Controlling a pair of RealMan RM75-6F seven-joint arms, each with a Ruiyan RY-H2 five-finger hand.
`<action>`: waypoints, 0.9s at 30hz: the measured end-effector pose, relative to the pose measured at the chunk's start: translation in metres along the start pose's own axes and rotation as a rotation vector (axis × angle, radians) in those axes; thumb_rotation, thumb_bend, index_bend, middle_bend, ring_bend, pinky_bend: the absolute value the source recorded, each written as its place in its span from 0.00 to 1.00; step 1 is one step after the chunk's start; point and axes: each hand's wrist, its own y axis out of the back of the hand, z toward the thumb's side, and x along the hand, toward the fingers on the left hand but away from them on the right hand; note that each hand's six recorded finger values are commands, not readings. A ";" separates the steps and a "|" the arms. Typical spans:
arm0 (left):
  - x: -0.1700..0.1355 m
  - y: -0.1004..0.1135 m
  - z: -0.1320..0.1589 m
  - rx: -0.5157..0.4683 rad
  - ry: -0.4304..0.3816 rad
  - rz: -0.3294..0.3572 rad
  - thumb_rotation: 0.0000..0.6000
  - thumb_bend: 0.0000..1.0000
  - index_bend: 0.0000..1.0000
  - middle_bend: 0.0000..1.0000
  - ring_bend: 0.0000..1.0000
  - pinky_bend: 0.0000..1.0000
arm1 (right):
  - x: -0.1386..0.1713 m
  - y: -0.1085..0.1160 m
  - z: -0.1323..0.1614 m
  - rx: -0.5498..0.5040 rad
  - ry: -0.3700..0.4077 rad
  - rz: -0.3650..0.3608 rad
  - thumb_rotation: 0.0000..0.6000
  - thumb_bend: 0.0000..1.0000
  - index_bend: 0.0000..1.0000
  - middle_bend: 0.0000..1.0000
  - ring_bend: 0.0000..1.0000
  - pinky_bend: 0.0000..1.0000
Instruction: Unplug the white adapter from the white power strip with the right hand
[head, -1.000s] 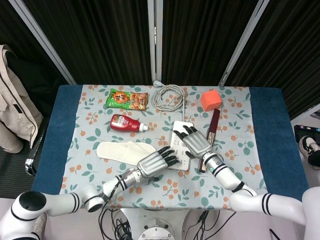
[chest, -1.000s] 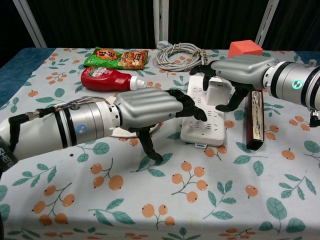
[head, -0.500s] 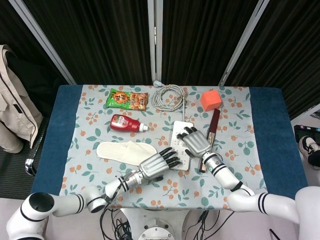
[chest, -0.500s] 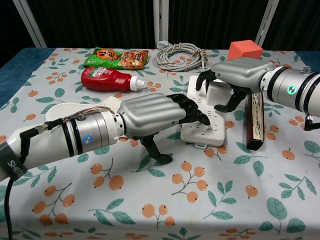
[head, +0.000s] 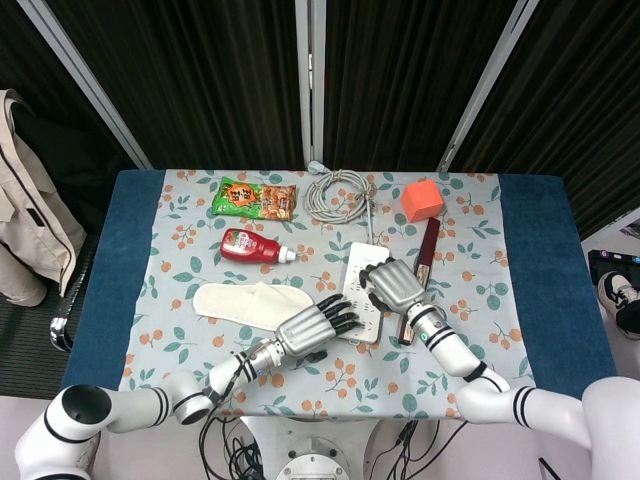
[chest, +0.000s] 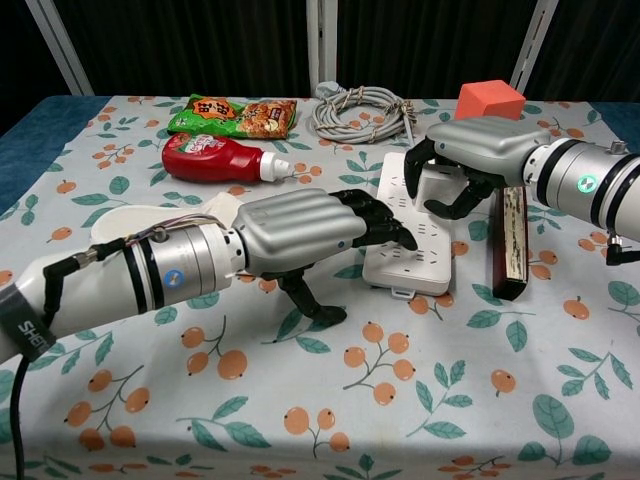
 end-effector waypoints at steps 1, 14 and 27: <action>0.000 0.000 0.000 -0.001 0.000 -0.002 1.00 0.07 0.13 0.14 0.05 0.04 | 0.000 0.000 0.000 -0.005 0.002 -0.004 1.00 0.52 0.87 0.66 0.49 0.39; 0.001 -0.004 -0.001 -0.012 0.003 -0.028 1.00 0.07 0.13 0.14 0.05 0.04 | 0.010 -0.001 -0.011 -0.074 0.022 -0.074 1.00 0.58 0.94 0.70 0.53 0.43; -0.002 0.008 -0.001 -0.011 -0.001 0.007 1.00 0.07 0.13 0.14 0.05 0.04 | 0.024 0.022 -0.022 -0.164 0.022 -0.220 1.00 0.58 0.93 0.70 0.52 0.44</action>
